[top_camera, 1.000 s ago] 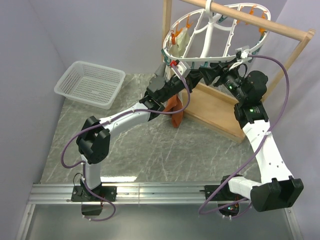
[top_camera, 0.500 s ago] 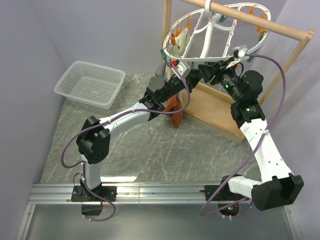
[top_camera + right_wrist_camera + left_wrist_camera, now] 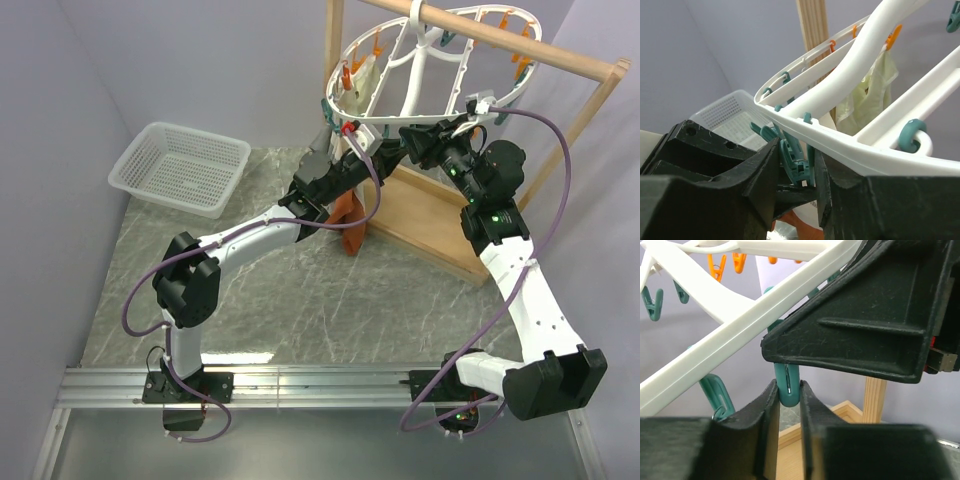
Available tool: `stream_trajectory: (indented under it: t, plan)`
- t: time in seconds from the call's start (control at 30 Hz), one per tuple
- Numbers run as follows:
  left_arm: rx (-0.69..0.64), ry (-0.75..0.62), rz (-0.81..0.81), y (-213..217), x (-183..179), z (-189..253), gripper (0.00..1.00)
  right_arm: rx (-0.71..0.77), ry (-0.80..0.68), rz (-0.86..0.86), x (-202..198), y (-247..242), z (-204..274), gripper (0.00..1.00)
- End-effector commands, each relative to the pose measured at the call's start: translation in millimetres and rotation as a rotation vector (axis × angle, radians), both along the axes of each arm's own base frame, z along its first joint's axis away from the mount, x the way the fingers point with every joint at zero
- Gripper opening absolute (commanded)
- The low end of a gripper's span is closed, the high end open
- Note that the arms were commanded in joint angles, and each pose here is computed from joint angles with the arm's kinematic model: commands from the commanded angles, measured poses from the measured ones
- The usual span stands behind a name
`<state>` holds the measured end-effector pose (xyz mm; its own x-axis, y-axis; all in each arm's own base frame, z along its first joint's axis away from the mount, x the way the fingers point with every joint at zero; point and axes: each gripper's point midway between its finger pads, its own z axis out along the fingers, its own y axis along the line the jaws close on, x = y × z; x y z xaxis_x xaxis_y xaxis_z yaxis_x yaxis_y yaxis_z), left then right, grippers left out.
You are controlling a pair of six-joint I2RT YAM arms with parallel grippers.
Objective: Clip the underwear to the hanger
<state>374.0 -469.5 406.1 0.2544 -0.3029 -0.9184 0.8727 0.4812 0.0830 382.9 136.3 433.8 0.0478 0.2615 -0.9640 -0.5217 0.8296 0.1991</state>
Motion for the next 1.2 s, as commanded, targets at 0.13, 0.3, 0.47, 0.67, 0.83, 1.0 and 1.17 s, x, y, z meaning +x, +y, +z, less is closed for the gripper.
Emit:
stream_trajectory:
  t: [0.13,0.3,0.47,0.67,0.83,1.0,1.17]
  plan:
    - [0.047,-0.039,-0.104,8,-37,12,0.48,0.005,-0.053,-0.035,4,-5,18,0.00]
    - [0.110,-0.070,-0.109,33,-54,7,0.60,0.016,-0.053,-0.037,3,-5,19,0.00]
    - [0.121,-0.039,-0.039,38,-43,0,0.60,0.038,-0.043,-0.016,2,-2,17,0.00]
    - [0.061,-0.015,0.021,26,-11,13,0.57,0.045,-0.037,0.017,-1,3,19,0.00]
    - [-0.006,0.031,0.035,14,6,33,0.52,0.054,-0.035,0.045,-5,6,20,0.00]
    - [-0.018,0.034,0.019,3,12,34,0.46,0.061,-0.028,0.073,-8,9,19,0.00]
    - [-0.026,0.012,0.006,2,11,33,0.14,0.018,-0.057,0.112,-14,14,17,0.20]
